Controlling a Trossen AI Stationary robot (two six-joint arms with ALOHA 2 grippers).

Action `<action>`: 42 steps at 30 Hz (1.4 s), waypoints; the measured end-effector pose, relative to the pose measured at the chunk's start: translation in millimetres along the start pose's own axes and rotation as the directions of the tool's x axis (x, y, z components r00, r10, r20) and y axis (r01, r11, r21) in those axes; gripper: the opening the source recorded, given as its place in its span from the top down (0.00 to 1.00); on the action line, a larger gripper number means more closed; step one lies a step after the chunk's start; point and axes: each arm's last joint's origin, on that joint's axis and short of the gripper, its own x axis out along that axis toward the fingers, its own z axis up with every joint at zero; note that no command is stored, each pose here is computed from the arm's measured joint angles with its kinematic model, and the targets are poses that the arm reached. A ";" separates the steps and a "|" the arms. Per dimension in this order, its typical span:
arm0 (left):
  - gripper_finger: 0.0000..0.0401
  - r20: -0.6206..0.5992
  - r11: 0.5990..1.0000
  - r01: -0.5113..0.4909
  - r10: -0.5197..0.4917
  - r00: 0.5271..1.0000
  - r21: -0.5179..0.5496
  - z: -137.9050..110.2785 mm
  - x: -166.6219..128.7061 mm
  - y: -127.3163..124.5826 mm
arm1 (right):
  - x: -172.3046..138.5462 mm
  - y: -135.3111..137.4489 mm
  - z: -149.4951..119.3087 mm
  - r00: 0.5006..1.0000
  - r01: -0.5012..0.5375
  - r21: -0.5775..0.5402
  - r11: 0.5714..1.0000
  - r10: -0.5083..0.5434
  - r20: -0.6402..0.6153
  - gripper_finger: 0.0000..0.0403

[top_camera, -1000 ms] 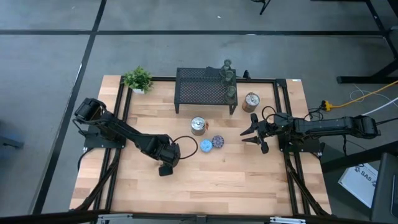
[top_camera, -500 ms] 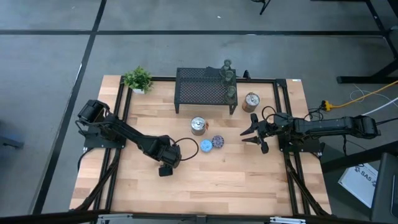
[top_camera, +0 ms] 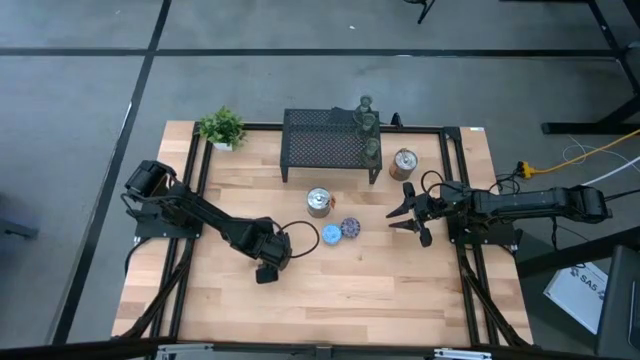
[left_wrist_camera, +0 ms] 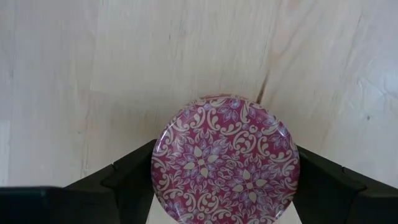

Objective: Pick & Place candle stick holders
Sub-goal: Put the pink scented candle on the shelf

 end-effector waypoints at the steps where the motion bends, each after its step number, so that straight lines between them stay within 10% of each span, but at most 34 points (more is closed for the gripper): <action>1: 0.27 0.001 1.000 -0.001 0.001 1.000 0.007 0.0 -0.4 0.2 | 0.0 0.0 0.0 1.000 0.000 0.000 1.000 0.000 0.000 0.67; 28: 0.27 0.107 0.983 -0.064 0.083 0.991 -0.170 2.0 -76.9 76.7 | 0.0 0.0 0.0 1.000 0.000 0.000 1.000 0.000 0.000 0.67; 42: 0.27 0.349 0.989 0.064 -0.014 0.937 -0.131 31.1 -124.9 122.1 | 0.0 0.0 0.0 1.000 0.000 0.000 1.000 0.000 0.000 0.67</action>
